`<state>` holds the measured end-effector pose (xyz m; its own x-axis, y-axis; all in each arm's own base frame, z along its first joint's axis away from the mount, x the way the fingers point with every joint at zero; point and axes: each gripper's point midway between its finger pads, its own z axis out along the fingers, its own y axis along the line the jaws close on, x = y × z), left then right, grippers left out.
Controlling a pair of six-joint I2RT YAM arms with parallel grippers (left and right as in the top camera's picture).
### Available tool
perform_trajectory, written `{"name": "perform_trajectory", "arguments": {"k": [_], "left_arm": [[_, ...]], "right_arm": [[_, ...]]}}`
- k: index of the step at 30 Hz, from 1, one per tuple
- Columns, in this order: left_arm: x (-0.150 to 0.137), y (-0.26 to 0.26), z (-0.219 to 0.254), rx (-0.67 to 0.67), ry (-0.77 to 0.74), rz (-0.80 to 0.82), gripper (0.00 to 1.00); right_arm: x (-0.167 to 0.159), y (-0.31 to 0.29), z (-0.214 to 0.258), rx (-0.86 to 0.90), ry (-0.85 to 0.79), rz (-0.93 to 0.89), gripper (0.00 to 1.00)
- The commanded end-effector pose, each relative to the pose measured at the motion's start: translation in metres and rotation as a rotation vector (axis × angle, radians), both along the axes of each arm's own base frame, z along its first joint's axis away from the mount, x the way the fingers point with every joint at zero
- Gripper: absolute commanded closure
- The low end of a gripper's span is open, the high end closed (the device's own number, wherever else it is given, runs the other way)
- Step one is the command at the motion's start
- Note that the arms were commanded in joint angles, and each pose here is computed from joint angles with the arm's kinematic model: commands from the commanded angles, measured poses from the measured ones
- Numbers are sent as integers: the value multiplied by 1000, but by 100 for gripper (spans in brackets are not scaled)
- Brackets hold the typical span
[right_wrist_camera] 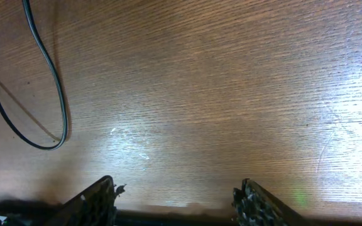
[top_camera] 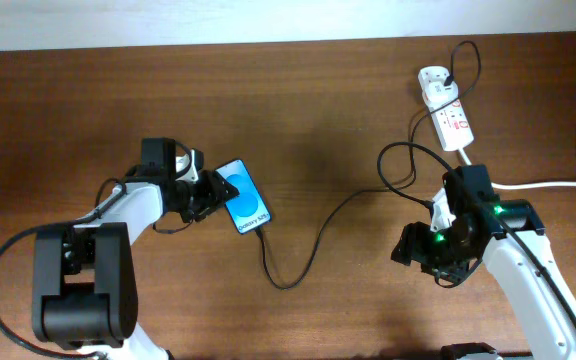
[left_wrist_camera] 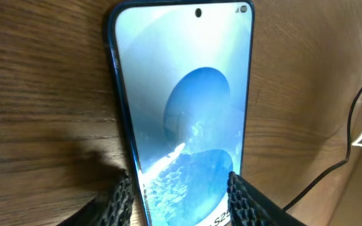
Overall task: Plug charger to phone and switch on socket
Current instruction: 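Open the left gripper and withdraw it from the phone, then move the right gripper to the power strip and press its switch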
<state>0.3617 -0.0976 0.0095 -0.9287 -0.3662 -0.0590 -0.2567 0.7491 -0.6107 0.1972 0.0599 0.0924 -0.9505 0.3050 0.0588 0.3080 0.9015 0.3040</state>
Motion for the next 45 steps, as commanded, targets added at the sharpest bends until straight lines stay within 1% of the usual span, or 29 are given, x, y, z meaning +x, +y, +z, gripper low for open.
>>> {"name": "perform_trajectory", "arguments": {"k": [1,2,3,4,5,6,9,11,12,15,17,18,20,22,24,25,27,28,30,31,32,33,35,36,37,38,39,41,45], "left_arm": [[-5,13,-12,80,32,22,50],[-8,16,-9,83,40,21,37],[-11,18,-4,92,28,-3,32],[-14,20,1,103,9,-33,24],[-19,23,12,126,-13,-66,14],[-26,32,22,186,-13,-58,12],[-49,53,57,319,-18,-20,12],[-64,53,87,321,-63,-17,17],[-67,53,97,324,-93,-21,17],[-86,52,147,331,-240,-5,17],[-102,53,178,340,-352,6,17],[-113,53,193,356,-416,2,17],[-140,64,212,414,-484,46,17],[-167,65,228,423,-564,67,17],[-186,66,238,430,-627,85,17],[-195,67,241,435,-655,95,20],[-215,70,251,451,-739,126,18],[-225,73,256,463,-787,148,14],[-242,79,260,489,-847,188,0],[-252,81,257,500,-855,200,1],[-255,78,256,485,-858,195,0],[-256,76,255,476,-855,185,0],[-256,76,254,476,-851,185,1],[-256,76,253,476,-846,183,1],[-257,76,252,475,-843,182,1],[-259,73,250,446,-825,185,1],[-261,71,246,433,-806,178,0],[-267,70,234,431,-753,166,1],[-268,70,233,431,-746,165,1]], "right_arm": [[-3,-6,-4,-28,14,-4,34],[-7,-12,-6,-67,29,-5,21],[-9,-17,-7,-95,38,-5,9],[-10,-20,-8,-112,42,-6,2],[-10,-20,-8,-113,43,-6,1],[-10,-20,-8,-113,43,-6,1],[-13,-20,-8,-114,57,-5,2],[-15,-20,-8,-115,66,-9,2],[-16,-20,-8,-115,72,-16,2],[-22,-18,-6,-103,91,-23,2],[-23,-16,-1,-88,69,-28,2],[-24,-15,4,-83,49,-42,1],[-27,-14,19,-72,-27,-45,2],[-30,-14,38,-65,-151,-49,2],[-32,-15,54,-59,-257,-53,2],[-33,-15,62,-56,-318,-55,2],[-34,-15,75,-50,-411,-59,2],[-32,-15,80,-43,-439,-78,2],[-26,-14,86,-8,-453,-183,2],[-19,-14,89,-1,-480,-194,2],[-12,-14,94,4,-514,-195,12],[-4,-14,101,10,-558,-195,30],[13,-13,115,44,-629,-252,54],[27,-13,128,76,-691,-302,72],[39,-13,137,90,-740,-311,80],[51,-13,144,94,-777,-312,90],[63,-15,146,89,-797,-318,96],[87,-22,139,64,-794,-344,96],[140,-60,109,43,-695,-474,96]]}}
